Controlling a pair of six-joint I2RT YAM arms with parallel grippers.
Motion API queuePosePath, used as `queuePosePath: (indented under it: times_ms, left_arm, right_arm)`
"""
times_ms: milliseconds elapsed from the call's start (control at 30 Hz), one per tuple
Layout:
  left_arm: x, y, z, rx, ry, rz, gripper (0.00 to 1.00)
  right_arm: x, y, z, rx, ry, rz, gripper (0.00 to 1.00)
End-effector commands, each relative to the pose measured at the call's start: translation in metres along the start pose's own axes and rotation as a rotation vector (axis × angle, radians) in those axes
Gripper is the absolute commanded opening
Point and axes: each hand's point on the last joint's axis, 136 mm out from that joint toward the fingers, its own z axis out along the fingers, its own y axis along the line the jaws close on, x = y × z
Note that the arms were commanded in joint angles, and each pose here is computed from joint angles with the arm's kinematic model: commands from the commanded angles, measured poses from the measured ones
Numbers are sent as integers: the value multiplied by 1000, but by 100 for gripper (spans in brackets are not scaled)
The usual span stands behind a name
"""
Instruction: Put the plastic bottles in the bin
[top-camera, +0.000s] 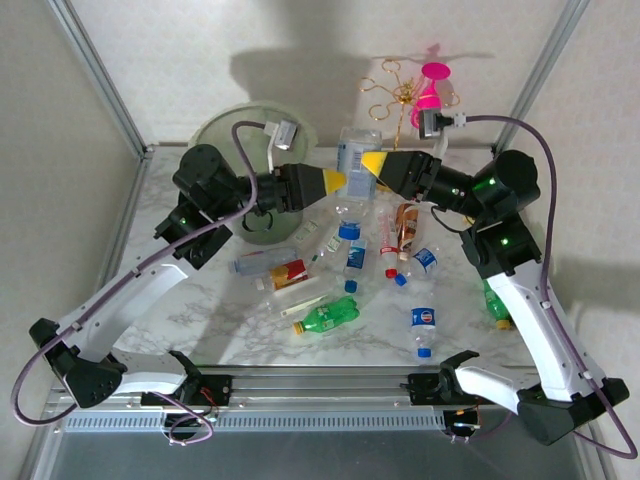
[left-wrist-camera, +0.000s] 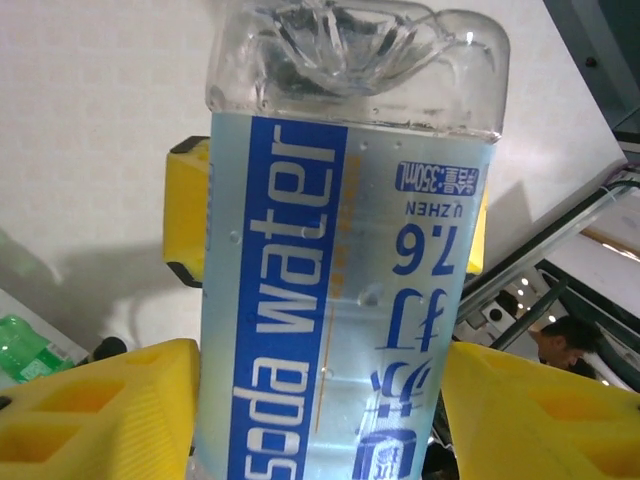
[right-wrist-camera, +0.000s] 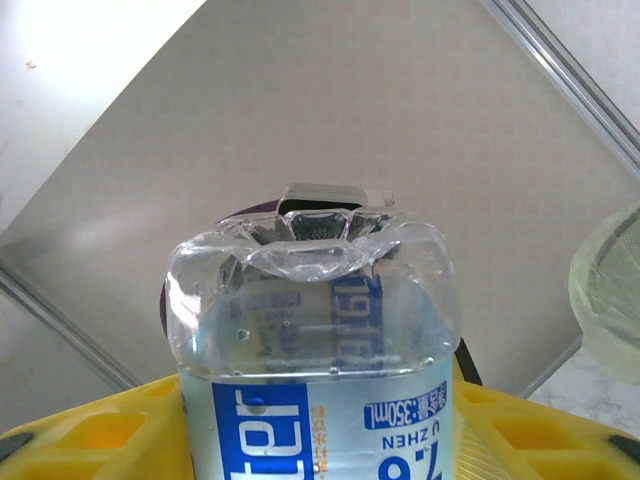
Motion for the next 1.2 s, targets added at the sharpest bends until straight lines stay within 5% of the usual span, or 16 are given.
queuePosePath:
  times_ms: [0,167,500,700,833,1167]
  left_arm:
    - [-1,-24,5,91,9,48,66]
    - [-2,-19,13,86,14,47,67]
    - [-8,-11,14,28,25,91,43]
    - [-32,5,-8,-59,-57,105,40]
    - [-54,33,-30,-219,-154,108,39]
    - [-105,117,-98,-822,-403,76,35]
  right_arm:
    - [-3,-5,0,5,-20,-9,56]
    - [-1,-11,1,13,-15,-4,56]
    - [0,-35,-2,135,-28,-19,60]
    - [-10,-45,-12,257,-90,-70,79]
    - [-18,-53,-26,371,-142,-113,89]
    - [-3,-107,-68,736,-126,-102,89]
